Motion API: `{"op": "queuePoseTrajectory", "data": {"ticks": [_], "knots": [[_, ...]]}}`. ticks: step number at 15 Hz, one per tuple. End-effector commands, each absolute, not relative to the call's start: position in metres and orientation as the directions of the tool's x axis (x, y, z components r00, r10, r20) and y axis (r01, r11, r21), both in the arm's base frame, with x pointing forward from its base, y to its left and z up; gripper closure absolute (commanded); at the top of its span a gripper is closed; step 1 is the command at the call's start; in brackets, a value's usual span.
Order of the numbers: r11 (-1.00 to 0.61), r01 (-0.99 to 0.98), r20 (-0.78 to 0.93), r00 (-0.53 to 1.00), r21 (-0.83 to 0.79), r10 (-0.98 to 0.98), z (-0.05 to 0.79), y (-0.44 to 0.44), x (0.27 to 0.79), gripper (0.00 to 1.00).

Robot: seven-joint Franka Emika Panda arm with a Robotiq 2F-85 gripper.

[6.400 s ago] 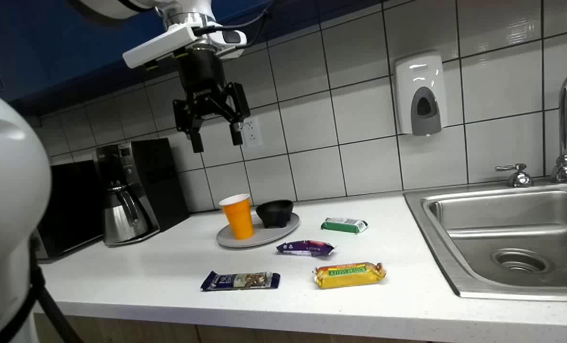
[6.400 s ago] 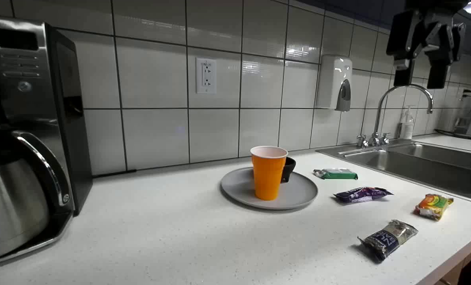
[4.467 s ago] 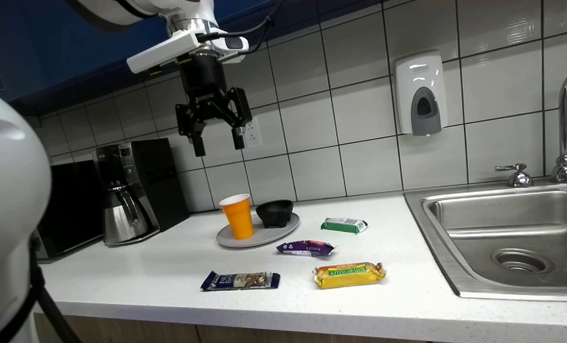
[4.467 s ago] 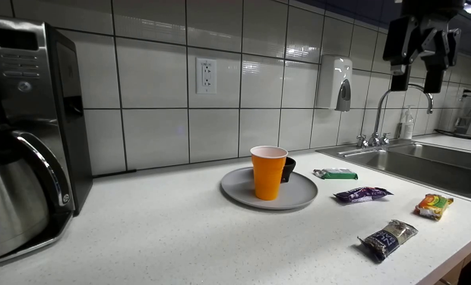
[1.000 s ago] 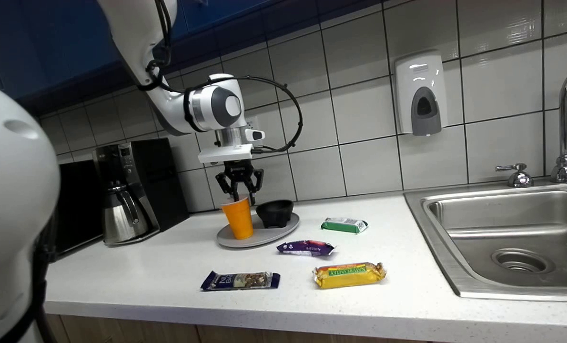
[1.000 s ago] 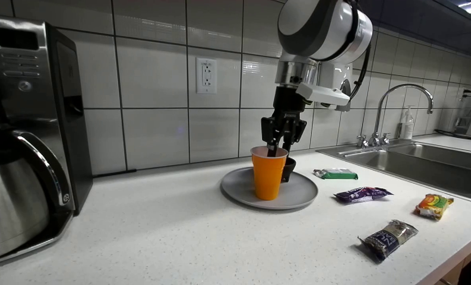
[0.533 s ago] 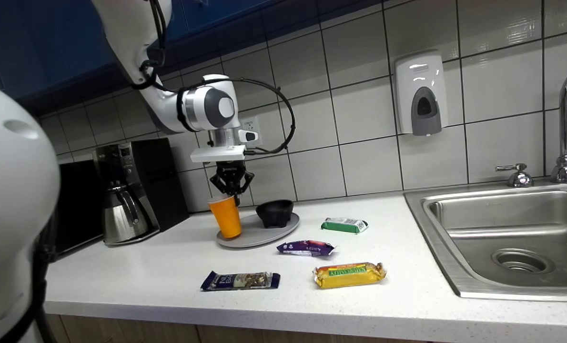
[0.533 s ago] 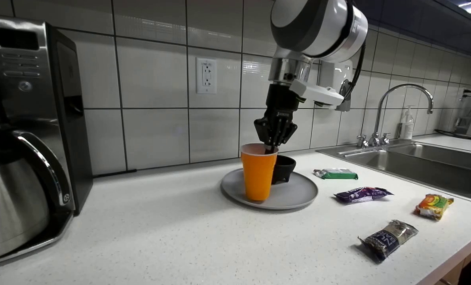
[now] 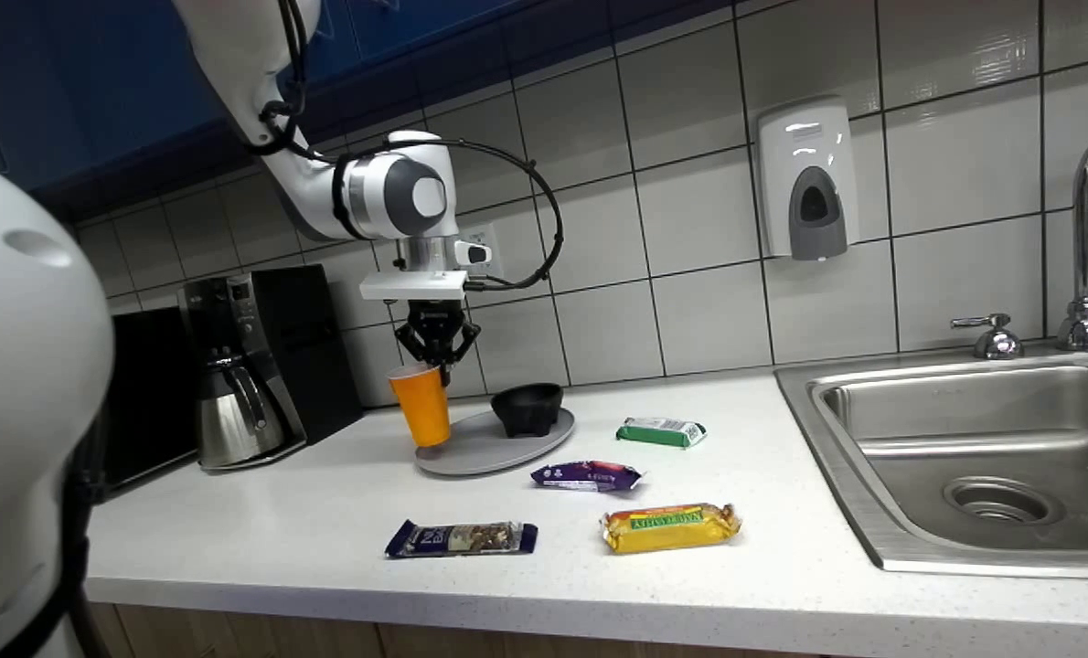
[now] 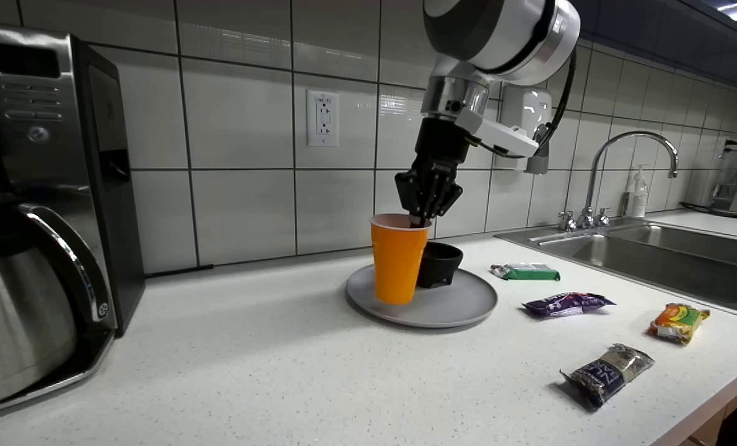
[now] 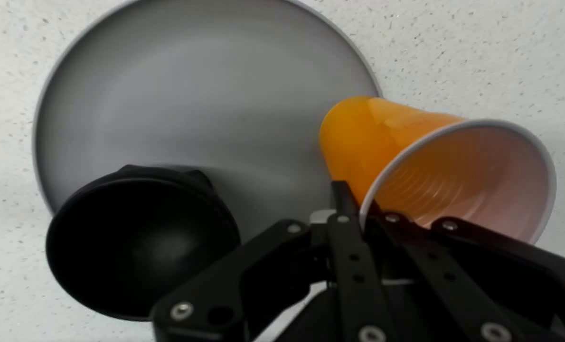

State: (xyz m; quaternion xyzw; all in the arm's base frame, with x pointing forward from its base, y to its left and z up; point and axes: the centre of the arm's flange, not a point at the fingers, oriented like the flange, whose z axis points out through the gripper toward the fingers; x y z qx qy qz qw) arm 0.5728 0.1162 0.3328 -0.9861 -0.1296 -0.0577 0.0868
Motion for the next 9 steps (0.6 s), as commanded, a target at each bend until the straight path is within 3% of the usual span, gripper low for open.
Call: {"op": "queuePoseTrajectory", "data": {"ticks": [1, 9], "knots": [[-0.921, 0.331, 0.128, 0.942, -0.204, 0.31, 0.363, 0.128, 0.554, 0.99], [-0.882, 0.426, 0.086, 0.905, -0.201, 0.417, 0.372, 0.171, 0.531, 0.99]]}}
